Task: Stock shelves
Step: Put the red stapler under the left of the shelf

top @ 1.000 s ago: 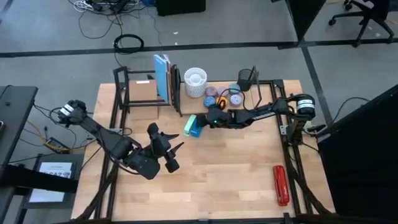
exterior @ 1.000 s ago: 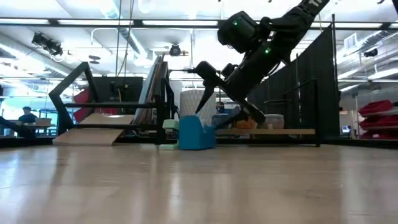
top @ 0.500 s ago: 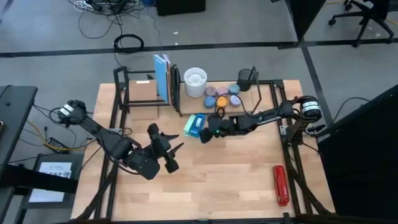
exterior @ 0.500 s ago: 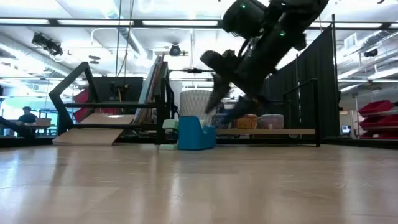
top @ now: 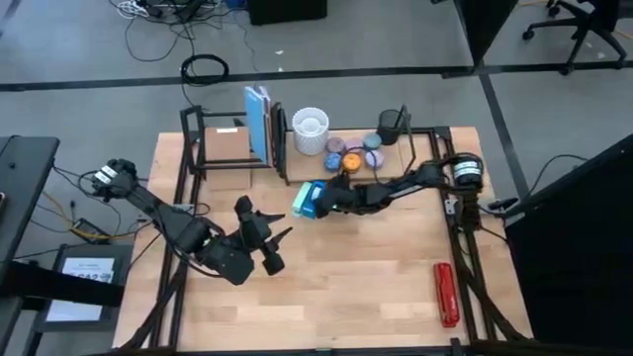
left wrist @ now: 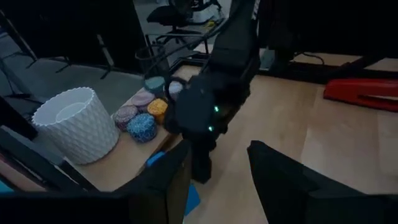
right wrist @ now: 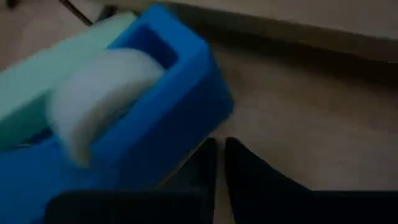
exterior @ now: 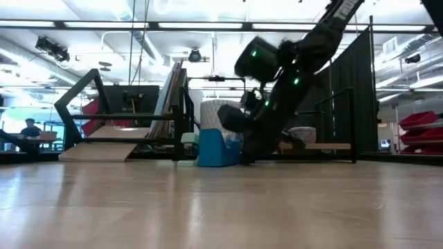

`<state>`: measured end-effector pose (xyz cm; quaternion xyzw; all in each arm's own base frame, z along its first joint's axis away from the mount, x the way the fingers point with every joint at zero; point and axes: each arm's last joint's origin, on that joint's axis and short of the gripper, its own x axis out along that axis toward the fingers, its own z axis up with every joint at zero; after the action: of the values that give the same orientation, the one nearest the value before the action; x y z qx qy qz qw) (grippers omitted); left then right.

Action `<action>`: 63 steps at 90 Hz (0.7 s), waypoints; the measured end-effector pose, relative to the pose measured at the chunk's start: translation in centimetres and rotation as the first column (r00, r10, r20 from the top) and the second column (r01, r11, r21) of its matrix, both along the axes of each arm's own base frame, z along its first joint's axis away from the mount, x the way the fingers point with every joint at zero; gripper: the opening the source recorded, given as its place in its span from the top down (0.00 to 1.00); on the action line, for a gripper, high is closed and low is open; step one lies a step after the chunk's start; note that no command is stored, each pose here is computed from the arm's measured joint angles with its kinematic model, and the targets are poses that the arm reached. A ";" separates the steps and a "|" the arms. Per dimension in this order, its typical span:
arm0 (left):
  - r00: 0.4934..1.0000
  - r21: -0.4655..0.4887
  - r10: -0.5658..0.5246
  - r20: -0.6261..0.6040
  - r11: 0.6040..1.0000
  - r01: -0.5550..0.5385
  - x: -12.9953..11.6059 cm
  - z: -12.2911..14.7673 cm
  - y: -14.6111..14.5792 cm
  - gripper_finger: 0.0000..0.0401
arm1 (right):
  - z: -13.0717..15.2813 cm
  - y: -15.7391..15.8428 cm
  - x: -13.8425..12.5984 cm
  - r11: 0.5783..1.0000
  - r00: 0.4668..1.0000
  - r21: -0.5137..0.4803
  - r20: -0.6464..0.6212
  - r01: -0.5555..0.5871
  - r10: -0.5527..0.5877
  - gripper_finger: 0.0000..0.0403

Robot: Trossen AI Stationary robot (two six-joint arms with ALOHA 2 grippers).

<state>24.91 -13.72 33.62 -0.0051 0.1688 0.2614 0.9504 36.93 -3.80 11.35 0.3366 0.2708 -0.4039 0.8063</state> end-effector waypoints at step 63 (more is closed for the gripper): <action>1.000 0.000 0.000 -0.001 1.000 0.000 0.0 0.0 0.0 0.65 | 5.4 4.0 -1.5 0.953 0.960 -0.130 -0.091 -0.274 0.264 1.00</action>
<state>24.90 -13.72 33.60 -0.0052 0.1694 0.2612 0.9503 35.45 0.23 16.75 0.2237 0.3140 -0.3205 0.8653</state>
